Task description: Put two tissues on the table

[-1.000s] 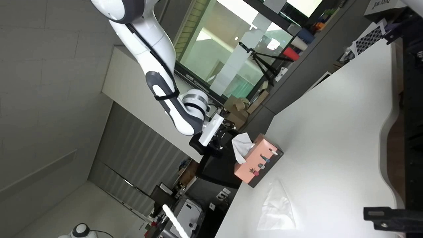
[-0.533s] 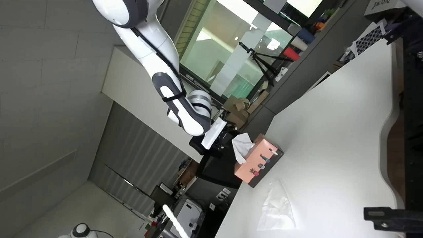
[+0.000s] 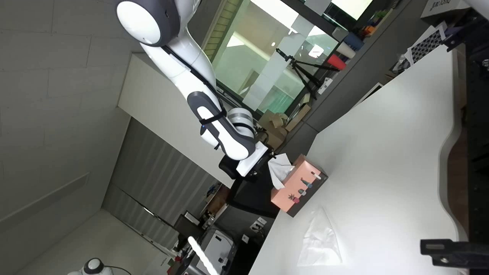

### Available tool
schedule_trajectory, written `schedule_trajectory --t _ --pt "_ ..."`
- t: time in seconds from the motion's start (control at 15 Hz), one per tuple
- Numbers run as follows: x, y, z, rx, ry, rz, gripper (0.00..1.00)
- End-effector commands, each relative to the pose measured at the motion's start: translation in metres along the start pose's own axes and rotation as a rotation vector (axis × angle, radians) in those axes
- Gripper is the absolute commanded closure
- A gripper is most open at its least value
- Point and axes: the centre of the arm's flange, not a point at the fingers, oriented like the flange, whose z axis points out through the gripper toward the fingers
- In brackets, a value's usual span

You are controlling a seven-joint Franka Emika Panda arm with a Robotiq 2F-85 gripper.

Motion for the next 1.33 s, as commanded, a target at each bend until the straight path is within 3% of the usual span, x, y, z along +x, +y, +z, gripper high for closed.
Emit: schedule_trajectory --t 0.0,0.2,1.0,1.07,1.13,1.27 --pt "0.003 -0.005 0.01 -0.001 0.004 0.052 0.0" --pt "0.001 -0.006 0.015 0.004 -0.039 0.128 0.0" --pt "-0.002 -0.013 0.04 0.05 -0.019 0.318 0.0" --pt "-0.003 -0.014 0.042 0.048 -0.016 0.321 0.05" --pt "-0.004 -0.015 0.045 0.048 -0.016 0.316 0.26" --pt "-0.005 -0.017 0.049 0.047 -0.024 0.313 0.3"
